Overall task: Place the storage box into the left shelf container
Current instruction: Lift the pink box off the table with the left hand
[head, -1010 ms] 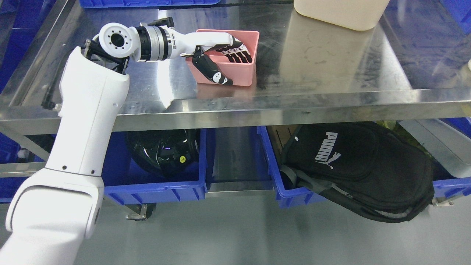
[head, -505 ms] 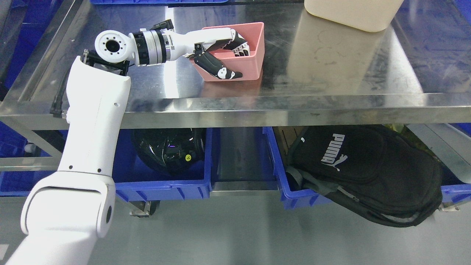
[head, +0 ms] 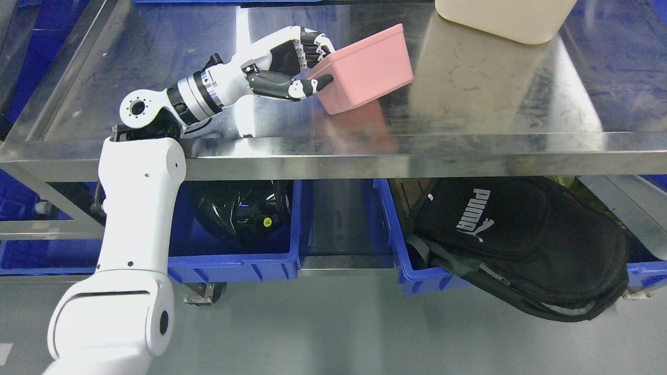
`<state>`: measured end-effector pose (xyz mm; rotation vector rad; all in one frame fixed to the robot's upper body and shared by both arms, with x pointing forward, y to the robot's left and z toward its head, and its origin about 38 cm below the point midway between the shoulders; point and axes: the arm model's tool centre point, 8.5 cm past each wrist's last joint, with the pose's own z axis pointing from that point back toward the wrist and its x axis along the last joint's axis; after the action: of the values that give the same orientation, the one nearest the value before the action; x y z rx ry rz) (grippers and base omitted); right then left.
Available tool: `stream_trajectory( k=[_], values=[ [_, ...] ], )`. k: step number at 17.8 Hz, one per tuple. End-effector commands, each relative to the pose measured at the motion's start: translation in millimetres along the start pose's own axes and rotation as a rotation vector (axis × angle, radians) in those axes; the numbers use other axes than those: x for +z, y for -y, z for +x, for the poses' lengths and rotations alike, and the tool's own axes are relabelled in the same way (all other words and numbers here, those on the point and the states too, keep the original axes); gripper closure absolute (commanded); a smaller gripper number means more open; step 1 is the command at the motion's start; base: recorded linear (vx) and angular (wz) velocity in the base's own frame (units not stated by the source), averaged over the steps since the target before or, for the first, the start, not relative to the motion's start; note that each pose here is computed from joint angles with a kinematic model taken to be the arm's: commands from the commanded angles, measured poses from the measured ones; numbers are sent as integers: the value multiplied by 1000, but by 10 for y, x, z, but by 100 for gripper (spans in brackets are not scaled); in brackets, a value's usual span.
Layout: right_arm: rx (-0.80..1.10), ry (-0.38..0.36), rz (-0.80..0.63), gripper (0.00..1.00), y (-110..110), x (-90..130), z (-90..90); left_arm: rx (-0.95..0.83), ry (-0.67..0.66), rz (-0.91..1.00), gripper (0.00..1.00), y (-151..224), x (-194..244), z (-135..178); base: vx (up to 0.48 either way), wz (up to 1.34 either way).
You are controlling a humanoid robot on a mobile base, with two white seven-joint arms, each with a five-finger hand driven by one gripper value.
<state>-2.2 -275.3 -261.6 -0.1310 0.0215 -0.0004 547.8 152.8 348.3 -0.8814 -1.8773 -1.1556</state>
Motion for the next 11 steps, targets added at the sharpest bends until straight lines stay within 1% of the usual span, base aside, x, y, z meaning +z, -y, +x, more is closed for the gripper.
stream_trajectory(
  k=[1,4,6,8,10,11],
  values=[
    [-4,8,-17,0,112,-6,1,67,347,202,100,-172,442,309,-4,-73],
    [-4,8,-17,0,112,-6,1,37,499,245,100,-158,471,637,1,-26],
    [-4,8,-17,0,112,-6,1,18,560,272,100,23,438,785,0,0],
    [-4,8,-17,0,112,-6,1,-13,566,270,100,429,282,777,3,-5],
    [-4,8,-17,0,112,-6,1,-29,609,304,100,814,94,716,6,-33],
    [-4,8,-17,0,112,-6,1,-28,639,324,100,1071,-7,667,6,-56]
  ],
)
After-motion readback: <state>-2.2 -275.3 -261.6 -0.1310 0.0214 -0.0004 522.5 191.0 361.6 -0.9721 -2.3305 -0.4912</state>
